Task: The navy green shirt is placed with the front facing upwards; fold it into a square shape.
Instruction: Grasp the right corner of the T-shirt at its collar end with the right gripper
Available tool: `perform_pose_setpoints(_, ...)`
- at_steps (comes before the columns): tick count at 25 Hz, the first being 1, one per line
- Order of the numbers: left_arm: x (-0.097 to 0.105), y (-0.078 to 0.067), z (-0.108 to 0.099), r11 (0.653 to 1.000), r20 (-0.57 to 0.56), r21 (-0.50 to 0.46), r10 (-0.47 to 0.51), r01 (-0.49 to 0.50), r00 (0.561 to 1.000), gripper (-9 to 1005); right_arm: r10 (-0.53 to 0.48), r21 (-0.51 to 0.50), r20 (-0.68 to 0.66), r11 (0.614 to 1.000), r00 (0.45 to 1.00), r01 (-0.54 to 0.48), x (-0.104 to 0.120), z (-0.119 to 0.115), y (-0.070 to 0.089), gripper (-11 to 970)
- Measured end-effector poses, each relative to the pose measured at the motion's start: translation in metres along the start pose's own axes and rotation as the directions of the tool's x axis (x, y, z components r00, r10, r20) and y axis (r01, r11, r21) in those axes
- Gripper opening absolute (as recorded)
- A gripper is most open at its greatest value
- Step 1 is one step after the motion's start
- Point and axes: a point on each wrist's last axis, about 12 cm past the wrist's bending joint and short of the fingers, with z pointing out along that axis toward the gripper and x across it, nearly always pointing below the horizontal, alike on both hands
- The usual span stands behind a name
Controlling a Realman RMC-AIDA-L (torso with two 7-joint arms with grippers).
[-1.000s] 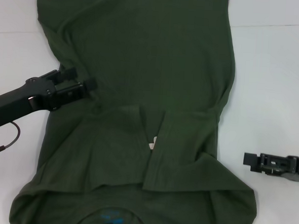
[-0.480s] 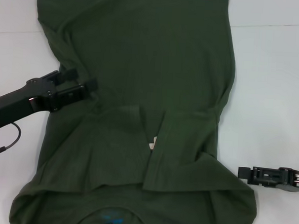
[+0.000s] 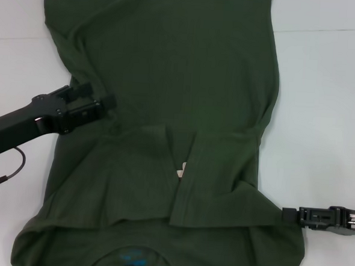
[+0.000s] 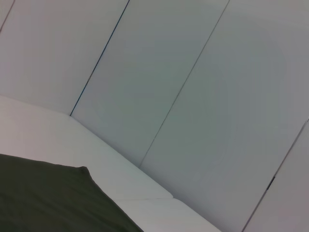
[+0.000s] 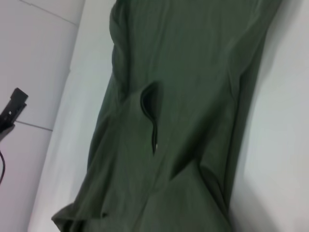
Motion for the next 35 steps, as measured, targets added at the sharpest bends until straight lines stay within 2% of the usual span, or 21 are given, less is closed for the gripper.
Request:
perform_pose_setpoints(15,0.0000,0.0007,0.0001,1.000,-0.001,-0.004,0.001,-0.001,1.000,904,0.006,0.010,-0.030,1.000,1.000,-0.005,-0.0015,0.0056,0.0006,698)
perform_pose_setpoints(21,0.0000,0.0007,0.0001,1.000,-0.001,-0.004,0.003,-0.003,1.000,904,0.022,0.009,-0.046,1.000,0.999,-0.022,-0.0001,0.0093,0.0003,514)
perform_pose_setpoints(26,0.0002,0.0008,-0.0003,1.000,0.000,-0.005,0.002,-0.002,1.000,904,0.031,0.011,-0.044,0.999,0.999,-0.030,0.0023,0.0077,-0.0008,297)
perform_pose_setpoints(29,0.0002,0.0009,-0.0005,1.000,0.000,-0.005,0.002,-0.002,1.000,904,0.034,0.010,-0.043,0.999,0.999,-0.033,0.0033,0.0070,-0.0012,64)
perform_pose_setpoints(35,0.0012,0.0015,-0.0025,1.000,-0.005,-0.010,-0.002,0.002,1.000,904,0.028,0.004,-0.048,1.000,0.998,-0.028,0.0074,0.0046,-0.0016,12)
